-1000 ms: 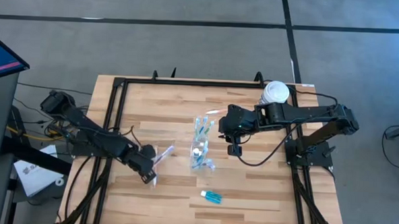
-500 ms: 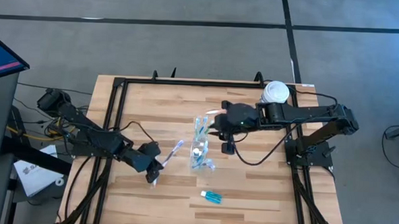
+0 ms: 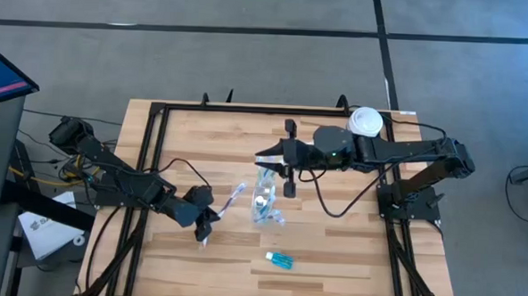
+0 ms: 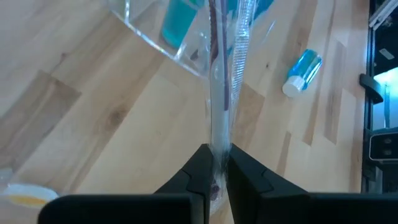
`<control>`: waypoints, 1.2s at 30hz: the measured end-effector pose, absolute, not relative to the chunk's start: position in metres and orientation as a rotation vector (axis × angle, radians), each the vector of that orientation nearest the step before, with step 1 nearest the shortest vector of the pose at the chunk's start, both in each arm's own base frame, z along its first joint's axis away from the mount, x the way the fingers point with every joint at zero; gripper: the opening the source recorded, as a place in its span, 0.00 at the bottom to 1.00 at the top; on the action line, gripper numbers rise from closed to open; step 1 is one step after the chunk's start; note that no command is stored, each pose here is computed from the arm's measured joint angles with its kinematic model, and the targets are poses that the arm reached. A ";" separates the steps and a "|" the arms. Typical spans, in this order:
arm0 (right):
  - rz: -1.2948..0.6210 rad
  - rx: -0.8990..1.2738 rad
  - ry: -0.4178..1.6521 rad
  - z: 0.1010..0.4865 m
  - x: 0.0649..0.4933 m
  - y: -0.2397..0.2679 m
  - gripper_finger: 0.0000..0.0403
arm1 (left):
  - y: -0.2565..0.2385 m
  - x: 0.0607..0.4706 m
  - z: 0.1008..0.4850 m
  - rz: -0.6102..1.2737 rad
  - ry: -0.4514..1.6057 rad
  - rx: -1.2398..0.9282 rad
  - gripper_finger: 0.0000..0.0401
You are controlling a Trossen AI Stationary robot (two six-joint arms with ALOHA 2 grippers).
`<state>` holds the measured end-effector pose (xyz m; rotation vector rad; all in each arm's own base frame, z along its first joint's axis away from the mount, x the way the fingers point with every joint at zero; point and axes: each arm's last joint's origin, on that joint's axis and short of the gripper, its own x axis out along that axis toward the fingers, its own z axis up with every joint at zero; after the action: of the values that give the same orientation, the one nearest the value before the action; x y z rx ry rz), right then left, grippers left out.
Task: Pick & Place toothbrushing station
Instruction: Put the violet toothbrush into the transparent organizer
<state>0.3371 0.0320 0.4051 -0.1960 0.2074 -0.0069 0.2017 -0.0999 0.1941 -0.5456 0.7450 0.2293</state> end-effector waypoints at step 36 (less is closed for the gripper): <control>-0.027 0.000 0.228 0.403 0.337 0.032 0.22 | -0.073 0.243 0.255 0.215 0.073 -0.157 0.06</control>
<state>0.3366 0.0315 0.4029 0.0000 0.2283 -0.0274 0.2431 -0.0730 0.2554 -0.1567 0.0727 0.2147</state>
